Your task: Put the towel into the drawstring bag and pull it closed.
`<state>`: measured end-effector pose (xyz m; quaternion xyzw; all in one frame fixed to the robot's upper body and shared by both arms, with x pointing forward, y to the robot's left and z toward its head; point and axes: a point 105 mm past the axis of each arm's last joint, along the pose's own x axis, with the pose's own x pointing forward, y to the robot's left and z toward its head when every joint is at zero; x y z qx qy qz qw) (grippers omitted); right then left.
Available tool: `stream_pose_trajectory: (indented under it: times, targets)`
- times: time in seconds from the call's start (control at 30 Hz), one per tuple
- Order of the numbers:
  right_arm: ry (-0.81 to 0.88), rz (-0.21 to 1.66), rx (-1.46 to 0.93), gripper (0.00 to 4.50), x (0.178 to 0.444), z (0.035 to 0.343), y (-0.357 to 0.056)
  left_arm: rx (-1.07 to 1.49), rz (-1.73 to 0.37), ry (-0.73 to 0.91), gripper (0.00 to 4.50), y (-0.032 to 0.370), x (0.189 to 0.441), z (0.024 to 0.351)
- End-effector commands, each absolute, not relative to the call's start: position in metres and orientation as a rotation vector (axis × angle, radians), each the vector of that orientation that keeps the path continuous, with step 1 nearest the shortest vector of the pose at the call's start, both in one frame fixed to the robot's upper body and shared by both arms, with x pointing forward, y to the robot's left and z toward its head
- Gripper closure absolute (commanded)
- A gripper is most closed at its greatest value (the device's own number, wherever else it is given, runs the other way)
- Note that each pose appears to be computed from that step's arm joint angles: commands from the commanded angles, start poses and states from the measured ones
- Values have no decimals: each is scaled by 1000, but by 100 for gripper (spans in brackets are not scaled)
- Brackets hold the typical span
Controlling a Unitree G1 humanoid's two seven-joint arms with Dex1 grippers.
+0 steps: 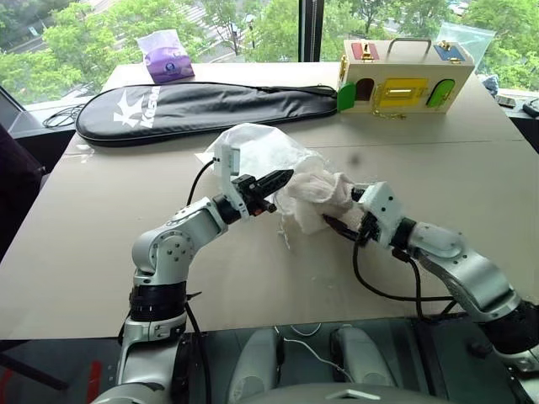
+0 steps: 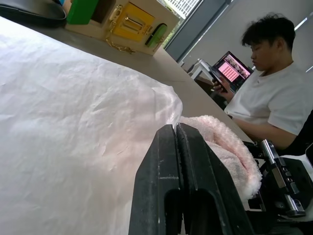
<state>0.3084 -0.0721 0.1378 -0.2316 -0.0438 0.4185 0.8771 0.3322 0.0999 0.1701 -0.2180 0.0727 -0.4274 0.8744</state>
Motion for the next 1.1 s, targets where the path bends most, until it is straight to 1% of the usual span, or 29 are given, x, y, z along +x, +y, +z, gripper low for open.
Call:
stream_pose_trajectory:
  times: [0.03, 0.13, 0.17, 0.2, 0.23, 0.27, 0.3, 0.4, 0.43, 0.57, 0.73, 0.8, 0.9, 1.0, 1.1]
  targets:
    - [-173, 876, -567, 96, 312, 142, -65, -429, -936, 127, 450, 94, 326, 178]
    - [-153, 891, -564, 96, 315, 132, -58, -411, -963, 146, 450, 88, 322, 173]
    - [-142, 890, -561, 135, 316, 128, -56, -404, -973, 153, 450, 87, 321, 172]
    - [-129, 894, -581, 151, 319, 123, -54, -398, -987, 159, 450, 85, 319, 170]
    - [-128, 887, -591, 182, 322, 120, -53, -393, -999, 164, 450, 84, 317, 169]
    - [-132, 880, -579, 229, 325, 121, -51, -386, -1011, 172, 450, 83, 315, 168]
    - [-139, 873, -563, 266, 328, 122, -49, -381, -1020, 179, 450, 83, 314, 166]
    - [-172, 848, -452, 424, 336, 133, -42, -355, -1048, 208, 450, 82, 309, 160]
    - [-178, 836, -405, 439, 339, 136, -41, -346, -1056, 214, 450, 82, 307, 159]
    - [-174, 812, 87, 439, 345, 157, -41, -343, -1063, 215, 450, 86, 306, 159]
    - [-113, 893, 616, 439, 340, 181, -37, -352, -1086, 206, 450, 84, 303, 162]
    - [-61, 948, 774, 439, 335, 187, -32, -365, -1109, 199, 450, 81, 300, 165]
    - [44, 1114, 1114, 439, 318, 206, -18, -380, -1151, 195, 450, 77, 293, 170]
    - [174, 1171, 1319, 439, 311, 212, -10, -384, -1171, 196, 450, 75, 289, 171]
    - [299, 1155, 1441, 439, 312, 210, 0, -394, -1194, 195, 450, 71, 285, 172]
